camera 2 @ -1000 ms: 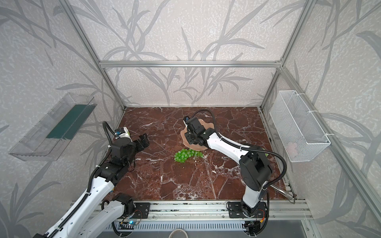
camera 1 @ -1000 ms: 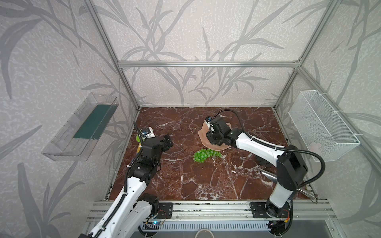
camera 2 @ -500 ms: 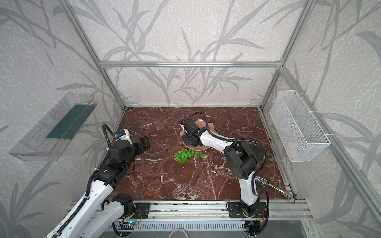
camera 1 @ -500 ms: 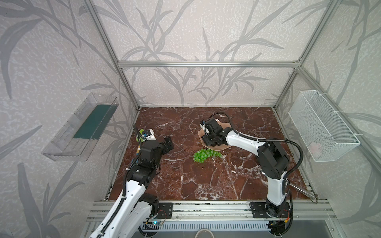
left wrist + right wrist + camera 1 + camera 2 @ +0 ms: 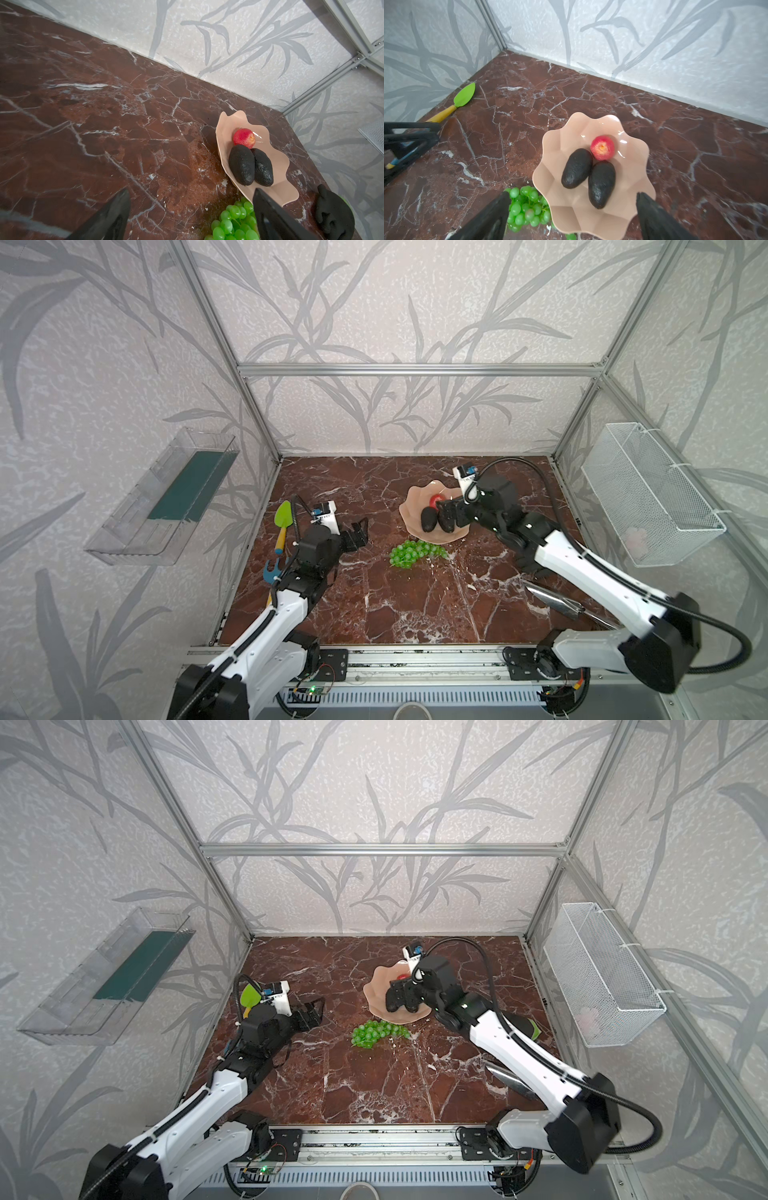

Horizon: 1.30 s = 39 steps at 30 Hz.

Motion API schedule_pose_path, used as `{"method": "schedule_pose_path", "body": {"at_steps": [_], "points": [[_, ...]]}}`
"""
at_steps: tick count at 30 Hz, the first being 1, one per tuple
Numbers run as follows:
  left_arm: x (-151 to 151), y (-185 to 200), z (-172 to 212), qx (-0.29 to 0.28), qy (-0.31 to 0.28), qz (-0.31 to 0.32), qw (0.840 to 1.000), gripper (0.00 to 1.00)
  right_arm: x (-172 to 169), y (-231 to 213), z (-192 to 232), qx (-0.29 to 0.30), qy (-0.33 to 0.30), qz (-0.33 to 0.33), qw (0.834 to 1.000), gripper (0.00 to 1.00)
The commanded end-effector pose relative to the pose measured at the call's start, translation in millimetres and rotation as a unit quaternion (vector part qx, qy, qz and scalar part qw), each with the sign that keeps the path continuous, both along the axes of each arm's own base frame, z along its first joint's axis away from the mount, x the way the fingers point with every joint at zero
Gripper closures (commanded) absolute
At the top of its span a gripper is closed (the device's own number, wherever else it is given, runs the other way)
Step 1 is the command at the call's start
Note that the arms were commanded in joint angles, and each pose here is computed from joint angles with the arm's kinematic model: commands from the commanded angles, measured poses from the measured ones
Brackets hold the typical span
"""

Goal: Place and organize the fake fruits in the fruit bowl
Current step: 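Grasp the green grapes with the left gripper while the right gripper withdraws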

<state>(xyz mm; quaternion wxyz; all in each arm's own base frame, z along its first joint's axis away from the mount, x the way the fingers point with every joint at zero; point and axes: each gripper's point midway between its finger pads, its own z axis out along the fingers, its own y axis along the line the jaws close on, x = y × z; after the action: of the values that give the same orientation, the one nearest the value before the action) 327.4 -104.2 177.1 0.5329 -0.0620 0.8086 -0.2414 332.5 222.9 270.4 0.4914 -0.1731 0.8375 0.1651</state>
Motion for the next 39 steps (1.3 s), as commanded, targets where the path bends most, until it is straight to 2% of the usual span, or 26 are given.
{"method": "schedule_pose_path", "body": {"at_steps": [1,8,14,19,26,39], "points": [[8,-28,26,0.023,-0.079,-0.074,0.994,0.08,-17,-33,-17,0.013,0.020,-0.046,0.999,0.04],[-15,-64,2,0.142,-0.114,-0.157,0.971,0.09,-35,-83,-37,0.052,0.043,-0.095,0.993,0.03],[-33,-87,-20,0.181,-0.113,-0.228,0.950,0.09,-28,-86,-52,0.067,0.063,-0.096,0.991,0.03],[-39,-101,-44,0.189,-0.082,-0.277,0.938,0.10,-26,-81,-52,0.073,0.066,-0.085,0.992,0.03],[-49,-130,-64,0.168,-0.084,-0.362,0.913,0.10,-29,-82,-52,0.079,0.062,-0.081,0.992,0.02],[-33,-157,-94,0.154,-0.059,-0.413,0.896,0.09,-32,-83,-57,0.085,0.062,-0.081,0.991,0.03]]}}
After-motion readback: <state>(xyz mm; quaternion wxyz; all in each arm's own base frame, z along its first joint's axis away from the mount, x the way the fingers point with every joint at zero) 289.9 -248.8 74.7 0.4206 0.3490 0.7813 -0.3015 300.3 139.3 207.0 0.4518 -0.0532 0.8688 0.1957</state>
